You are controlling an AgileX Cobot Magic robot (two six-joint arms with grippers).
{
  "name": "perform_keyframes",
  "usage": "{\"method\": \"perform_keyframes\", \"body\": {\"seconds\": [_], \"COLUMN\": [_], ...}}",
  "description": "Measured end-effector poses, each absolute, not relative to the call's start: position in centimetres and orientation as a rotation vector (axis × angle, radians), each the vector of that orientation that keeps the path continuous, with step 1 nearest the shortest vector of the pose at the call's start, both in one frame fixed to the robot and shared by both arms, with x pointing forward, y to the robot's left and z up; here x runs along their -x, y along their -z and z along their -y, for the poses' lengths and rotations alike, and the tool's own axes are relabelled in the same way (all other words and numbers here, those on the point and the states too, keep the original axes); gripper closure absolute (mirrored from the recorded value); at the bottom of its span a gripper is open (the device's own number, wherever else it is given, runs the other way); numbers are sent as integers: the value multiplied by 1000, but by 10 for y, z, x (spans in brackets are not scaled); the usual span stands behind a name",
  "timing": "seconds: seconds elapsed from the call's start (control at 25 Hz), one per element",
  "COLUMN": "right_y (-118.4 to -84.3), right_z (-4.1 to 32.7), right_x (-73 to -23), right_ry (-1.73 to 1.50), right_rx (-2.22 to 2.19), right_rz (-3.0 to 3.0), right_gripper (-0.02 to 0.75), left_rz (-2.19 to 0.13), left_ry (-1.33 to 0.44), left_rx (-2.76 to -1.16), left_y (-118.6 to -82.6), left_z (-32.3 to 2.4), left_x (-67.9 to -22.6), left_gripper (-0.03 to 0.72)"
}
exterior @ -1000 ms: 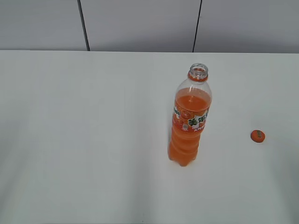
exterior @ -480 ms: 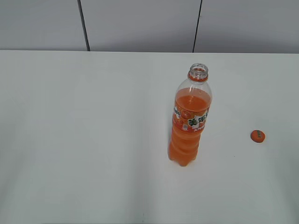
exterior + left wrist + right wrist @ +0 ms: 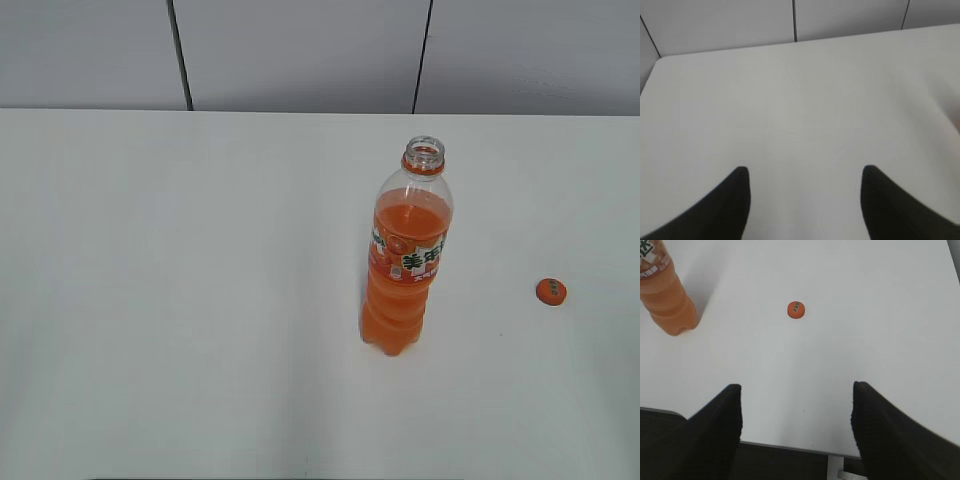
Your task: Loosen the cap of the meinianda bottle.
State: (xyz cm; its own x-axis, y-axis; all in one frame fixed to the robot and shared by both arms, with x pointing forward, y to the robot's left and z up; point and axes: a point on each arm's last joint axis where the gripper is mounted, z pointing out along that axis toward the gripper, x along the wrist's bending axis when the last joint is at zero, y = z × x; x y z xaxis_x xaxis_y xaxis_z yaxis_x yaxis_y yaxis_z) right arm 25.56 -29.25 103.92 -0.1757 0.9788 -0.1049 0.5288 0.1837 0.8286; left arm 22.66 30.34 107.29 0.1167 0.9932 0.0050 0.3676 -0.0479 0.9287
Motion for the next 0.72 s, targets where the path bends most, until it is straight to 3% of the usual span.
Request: {"method": "perform_keyframes", "body": {"seconds": [0.72], "right_y": [-1040], "right_z": [293], "right_x": [-240], "right_ry": [-928], "right_rx": [-1354], "right_rz": [-1718], "right_gripper": [224], "left_rz": [-1366], "left_ry": [-934], "left_rx": [-1566], "left_y": [-1072], "left_z": [-302], "left_x": [-227], "left_gripper": [260]}}
